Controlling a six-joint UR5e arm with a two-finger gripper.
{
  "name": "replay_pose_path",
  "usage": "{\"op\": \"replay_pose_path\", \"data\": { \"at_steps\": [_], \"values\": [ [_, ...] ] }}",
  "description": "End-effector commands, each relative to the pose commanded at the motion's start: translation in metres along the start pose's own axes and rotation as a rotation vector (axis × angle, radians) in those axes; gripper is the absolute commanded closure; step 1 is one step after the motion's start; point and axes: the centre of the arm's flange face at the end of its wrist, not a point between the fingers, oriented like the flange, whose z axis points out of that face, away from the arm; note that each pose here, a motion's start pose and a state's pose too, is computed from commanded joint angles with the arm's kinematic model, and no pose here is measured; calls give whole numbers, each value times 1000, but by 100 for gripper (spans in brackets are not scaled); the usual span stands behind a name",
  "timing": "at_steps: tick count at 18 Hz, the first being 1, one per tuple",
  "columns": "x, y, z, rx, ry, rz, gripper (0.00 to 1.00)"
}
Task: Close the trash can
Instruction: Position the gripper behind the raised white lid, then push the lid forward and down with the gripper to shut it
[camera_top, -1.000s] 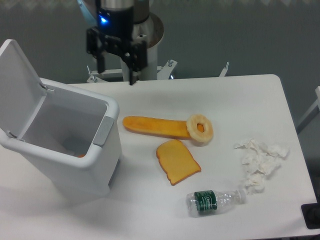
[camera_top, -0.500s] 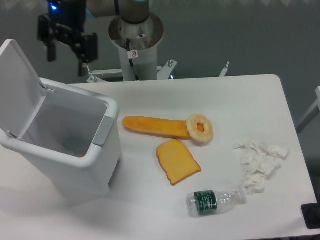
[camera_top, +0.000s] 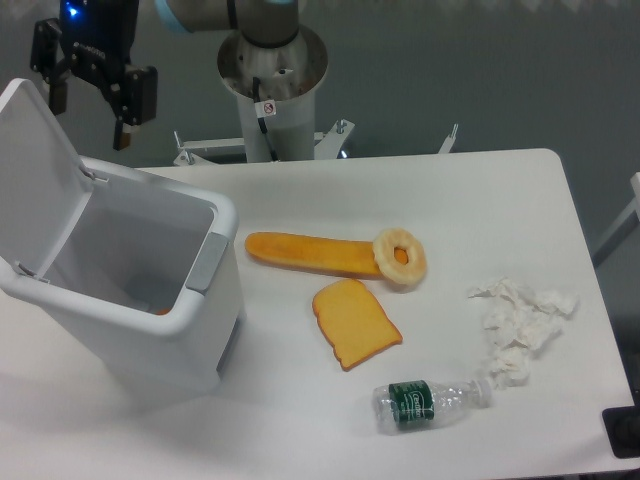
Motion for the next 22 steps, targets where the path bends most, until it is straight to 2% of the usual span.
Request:
{"op": "replay_pose_path", "data": {
  "at_steps": [5, 9, 13, 22],
  "values": [
    [0, -4, -2, 29, -5, -37, 0],
    [-11, -21, 1, 63, -20, -49, 0],
    [-50, -30, -14, 92, -63, -114, 0],
    [-84, -27, -33, 119, -108, -158, 0]
  ]
}}
